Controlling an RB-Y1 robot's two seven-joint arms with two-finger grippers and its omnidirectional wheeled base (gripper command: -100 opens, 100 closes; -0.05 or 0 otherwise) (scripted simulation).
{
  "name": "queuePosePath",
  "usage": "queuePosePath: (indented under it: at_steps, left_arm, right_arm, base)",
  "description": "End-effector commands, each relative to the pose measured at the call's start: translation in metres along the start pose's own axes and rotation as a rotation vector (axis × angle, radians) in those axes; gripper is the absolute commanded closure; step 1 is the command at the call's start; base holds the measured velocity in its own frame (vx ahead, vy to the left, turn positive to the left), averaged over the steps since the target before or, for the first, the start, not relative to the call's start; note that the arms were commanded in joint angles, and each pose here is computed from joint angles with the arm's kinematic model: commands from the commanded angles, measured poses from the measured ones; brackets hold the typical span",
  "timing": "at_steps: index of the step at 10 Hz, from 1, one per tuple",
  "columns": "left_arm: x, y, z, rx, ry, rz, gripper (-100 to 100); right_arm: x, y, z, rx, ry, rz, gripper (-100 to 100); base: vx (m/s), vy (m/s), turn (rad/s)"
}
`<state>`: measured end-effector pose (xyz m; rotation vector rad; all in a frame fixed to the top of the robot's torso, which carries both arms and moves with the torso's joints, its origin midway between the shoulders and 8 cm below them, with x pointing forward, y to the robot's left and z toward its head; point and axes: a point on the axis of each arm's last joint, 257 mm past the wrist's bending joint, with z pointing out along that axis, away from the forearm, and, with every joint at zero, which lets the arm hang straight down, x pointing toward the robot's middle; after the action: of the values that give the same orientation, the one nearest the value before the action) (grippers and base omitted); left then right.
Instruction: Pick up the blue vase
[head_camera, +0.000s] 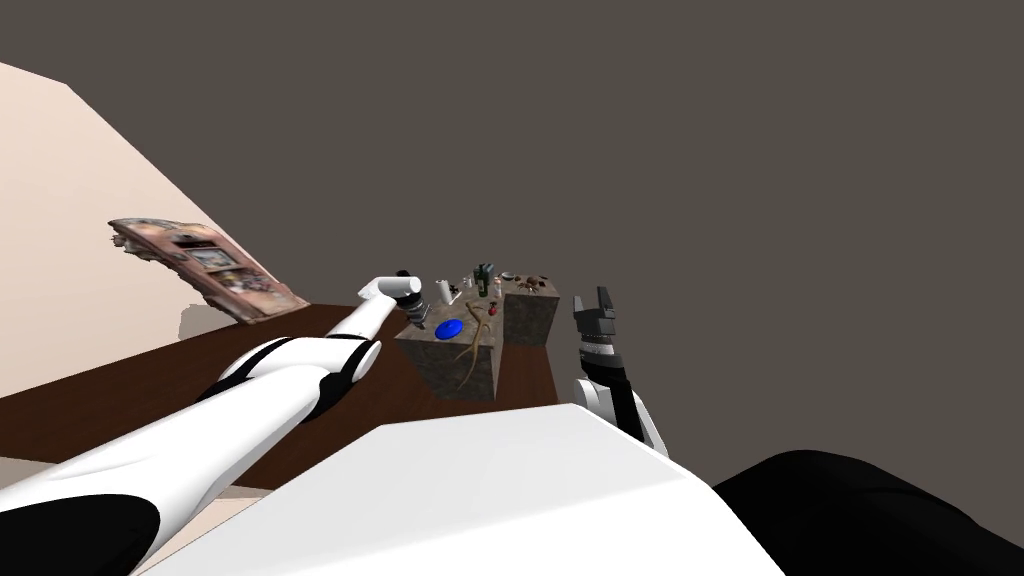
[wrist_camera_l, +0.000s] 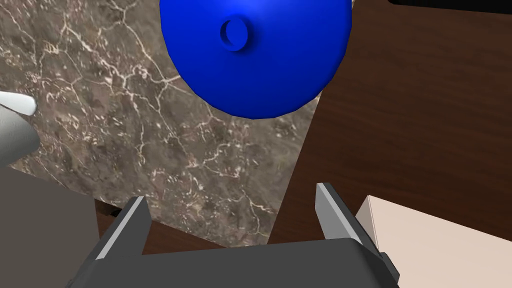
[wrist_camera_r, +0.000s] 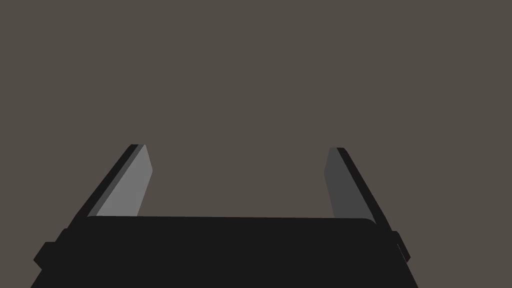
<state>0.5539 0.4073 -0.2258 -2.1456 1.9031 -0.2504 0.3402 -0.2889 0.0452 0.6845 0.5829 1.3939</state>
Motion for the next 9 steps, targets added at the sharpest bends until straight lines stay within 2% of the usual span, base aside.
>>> queuePosePath:
  at_steps: [1, 2, 3, 6, 7, 8, 9]
  left_arm:
    - [0.0, 0.022, 0.007, -0.087, 0.0, -0.009, -100]
    - [-0.001, 0.036, 0.011, -0.14, 0.0, -0.014, -100]
    - [-0.001, 0.039, 0.011, -0.152, 0.0, -0.015, -100]
    - [-0.001, 0.074, 0.016, -0.284, 0.001, -0.025, -100]
    - [0.0, 0.081, 0.016, -0.307, 0.001, -0.026, -100]
    - [-0.001, 0.075, 0.016, -0.288, 0.001, -0.025, -100]
    - [0.0, 0.077, 0.016, -0.293, 0.001, -0.024, 0]
  right_arm:
    - [0.0, 0.0, 0.0, 0.0, 0.0, 0.0, 0]
    - [0.0, 0.0, 0.0, 0.0, 0.0, 0.0, 0]
    - [0.0, 0.0, 0.0, 0.0, 0.0, 0.0, 0]
    - [0.0, 0.0, 0.0, 0.0, 0.0, 0.0, 0]
    - [0.0, 0.0, 0.0, 0.0, 0.0, 0.0, 0]
    - [0.0, 0.0, 0.0, 0.0, 0.0, 0.0, 0]
    - [0.0, 0.0, 0.0, 0.0, 0.0, 0.0, 0]
  base:
    - [0.103, -0.054, -0.079]
    - [0.126, -0.061, -0.07]
    - [0.103, -0.048, -0.034]
    - [0.113, -0.056, -0.058]
    - [0.091, -0.038, -0.052]
    - [0.037, -0.013, -0.009]
    - [0.008, -0.003, 0.001]
